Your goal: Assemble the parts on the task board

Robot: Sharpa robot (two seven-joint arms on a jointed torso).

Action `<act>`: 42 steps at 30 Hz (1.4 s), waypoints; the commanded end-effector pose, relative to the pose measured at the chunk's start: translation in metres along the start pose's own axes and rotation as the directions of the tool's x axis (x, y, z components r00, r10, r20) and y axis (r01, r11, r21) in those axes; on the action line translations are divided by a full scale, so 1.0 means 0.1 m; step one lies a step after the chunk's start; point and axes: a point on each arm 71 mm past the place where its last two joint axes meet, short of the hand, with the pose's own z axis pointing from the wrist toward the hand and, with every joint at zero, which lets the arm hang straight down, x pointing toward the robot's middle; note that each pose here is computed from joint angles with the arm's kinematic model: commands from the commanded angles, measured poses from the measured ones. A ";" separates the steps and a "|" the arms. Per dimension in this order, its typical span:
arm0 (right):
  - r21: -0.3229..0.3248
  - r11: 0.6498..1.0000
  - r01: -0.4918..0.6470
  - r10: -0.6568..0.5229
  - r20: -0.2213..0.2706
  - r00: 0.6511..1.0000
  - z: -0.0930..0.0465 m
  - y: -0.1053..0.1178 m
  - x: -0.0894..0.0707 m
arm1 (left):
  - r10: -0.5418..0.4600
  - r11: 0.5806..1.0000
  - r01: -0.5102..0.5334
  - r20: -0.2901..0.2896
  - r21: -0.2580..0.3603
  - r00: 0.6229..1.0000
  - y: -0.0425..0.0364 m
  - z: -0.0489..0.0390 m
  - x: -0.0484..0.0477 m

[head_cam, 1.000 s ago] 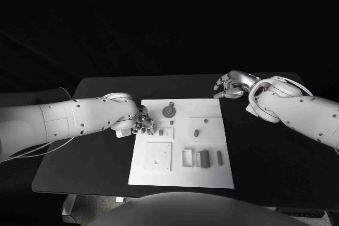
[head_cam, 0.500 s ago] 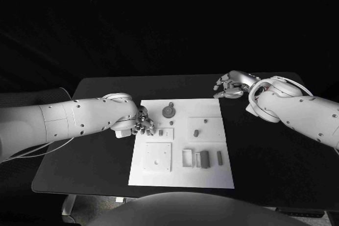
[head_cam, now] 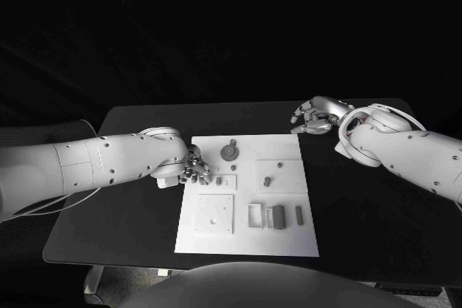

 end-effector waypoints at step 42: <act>-0.004 1.000 0.002 -0.002 -0.007 1.000 -0.01 0.00 0.00 | -0.111 0.994 0.107 0.129 0.036 0.985 0.217 -0.100 -0.284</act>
